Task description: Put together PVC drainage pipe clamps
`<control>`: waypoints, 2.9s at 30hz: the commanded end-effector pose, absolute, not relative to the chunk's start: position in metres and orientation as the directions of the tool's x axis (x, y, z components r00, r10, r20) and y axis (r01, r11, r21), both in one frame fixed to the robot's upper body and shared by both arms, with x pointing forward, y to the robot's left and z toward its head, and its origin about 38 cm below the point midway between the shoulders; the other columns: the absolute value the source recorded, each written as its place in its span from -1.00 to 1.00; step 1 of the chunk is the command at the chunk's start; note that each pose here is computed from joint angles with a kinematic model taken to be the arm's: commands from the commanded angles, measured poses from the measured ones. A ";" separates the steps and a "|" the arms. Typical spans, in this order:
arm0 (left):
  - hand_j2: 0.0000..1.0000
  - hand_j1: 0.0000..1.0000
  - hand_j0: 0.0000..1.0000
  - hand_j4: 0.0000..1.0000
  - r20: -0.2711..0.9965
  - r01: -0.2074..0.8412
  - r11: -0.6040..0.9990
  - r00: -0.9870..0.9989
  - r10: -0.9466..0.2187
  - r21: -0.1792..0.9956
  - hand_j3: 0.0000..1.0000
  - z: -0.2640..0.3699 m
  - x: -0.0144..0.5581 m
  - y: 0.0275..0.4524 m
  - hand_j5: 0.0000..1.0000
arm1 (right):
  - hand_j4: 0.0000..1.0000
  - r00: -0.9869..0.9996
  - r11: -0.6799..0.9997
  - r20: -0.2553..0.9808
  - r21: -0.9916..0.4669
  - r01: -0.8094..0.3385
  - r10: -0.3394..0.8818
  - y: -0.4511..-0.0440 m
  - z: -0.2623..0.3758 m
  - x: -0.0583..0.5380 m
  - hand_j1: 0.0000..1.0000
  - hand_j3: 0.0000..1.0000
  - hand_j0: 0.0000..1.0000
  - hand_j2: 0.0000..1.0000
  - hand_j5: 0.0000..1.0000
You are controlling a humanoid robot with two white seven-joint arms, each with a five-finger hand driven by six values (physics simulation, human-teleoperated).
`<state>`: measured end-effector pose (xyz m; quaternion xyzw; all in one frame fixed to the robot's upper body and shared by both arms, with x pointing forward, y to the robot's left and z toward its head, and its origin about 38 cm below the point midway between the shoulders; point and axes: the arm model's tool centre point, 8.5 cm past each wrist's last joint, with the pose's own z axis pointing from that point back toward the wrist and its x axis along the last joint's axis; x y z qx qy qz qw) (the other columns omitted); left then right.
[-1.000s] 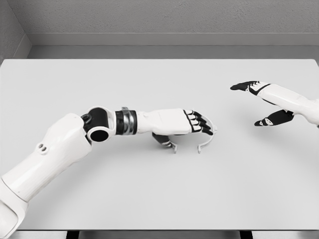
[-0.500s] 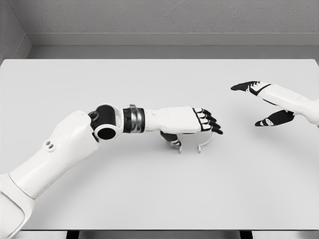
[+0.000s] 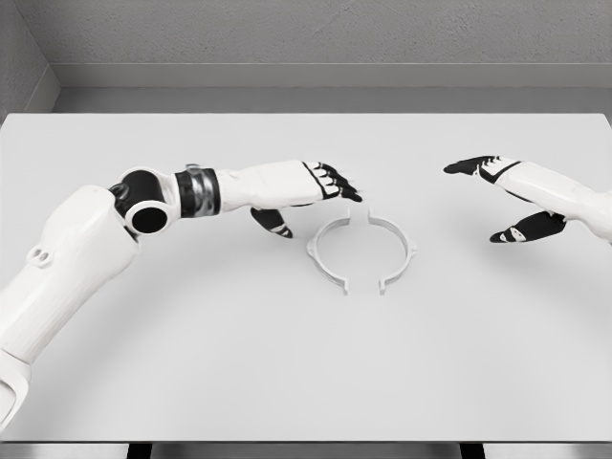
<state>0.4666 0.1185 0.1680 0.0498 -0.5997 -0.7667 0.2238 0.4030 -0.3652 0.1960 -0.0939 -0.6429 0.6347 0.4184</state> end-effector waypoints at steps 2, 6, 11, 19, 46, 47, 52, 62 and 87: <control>0.99 0.99 0.99 0.99 0.192 0.294 -0.196 -0.889 -0.415 0.936 0.99 0.162 0.469 0.118 0.99 | 1.00 -0.630 0.186 0.425 -0.893 -0.410 0.650 -0.366 0.197 0.403 1.00 1.00 1.00 1.00 1.00; 0.98 0.98 0.98 0.98 0.199 0.308 -0.210 -0.886 -0.418 0.928 0.98 0.151 0.470 0.107 0.98 | 1.00 -0.630 0.186 0.424 -0.893 -0.410 0.651 -0.366 0.197 0.403 1.00 1.00 1.00 1.00 1.00; 0.98 0.98 0.98 0.98 0.179 0.290 -0.234 -0.898 -0.403 0.928 0.98 0.149 0.468 0.094 0.98 | 1.00 -0.628 0.188 0.423 -0.894 -0.407 0.653 -0.368 0.198 0.403 1.00 1.00 1.00 1.00 1.00; 0.97 0.97 0.97 0.97 0.181 0.296 -0.244 -0.897 -0.403 0.923 0.97 0.142 0.467 0.087 0.97 | 1.00 -0.628 0.189 0.423 -0.894 -0.405 0.653 -0.368 0.198 0.403 1.00 1.00 1.00 1.00 1.00; 0.98 0.98 0.98 0.98 0.184 0.289 -0.182 -0.878 -0.442 0.940 0.98 0.165 0.481 0.115 0.98 | 1.00 -0.628 0.191 0.422 -0.895 -0.403 0.654 -0.369 0.199 0.403 1.00 1.00 1.00 1.00 1.00; 0.98 0.98 0.98 0.98 0.206 0.301 -0.157 -0.874 -0.440 0.940 0.98 0.168 0.480 0.121 0.98 | 1.00 -0.628 0.191 0.422 -0.895 -0.403 0.654 -0.369 0.199 0.403 1.00 1.00 1.00 1.00 1.00; 0.98 0.98 0.98 0.98 0.202 0.271 -0.181 -0.922 -0.330 0.945 0.98 0.168 0.449 0.093 0.98 | 1.00 -0.628 0.191 0.422 -0.895 -0.403 0.654 -0.369 0.199 0.403 1.00 1.00 1.00 1.00 1.00; 0.98 0.98 0.98 0.98 0.217 0.275 -0.220 -0.942 -0.256 0.936 0.98 0.151 0.426 0.066 0.98 | 1.00 -0.627 0.190 0.420 -0.896 -0.402 0.656 -0.369 0.200 0.403 1.00 1.00 1.00 1.00 1.00; 0.98 0.98 0.98 0.98 0.237 0.274 -0.220 -0.955 -0.179 0.936 0.98 0.148 0.409 0.029 0.98 | 1.00 -0.624 0.197 0.420 -0.897 -0.395 0.659 -0.372 0.202 0.403 1.00 1.00 1.00 1.00 1.00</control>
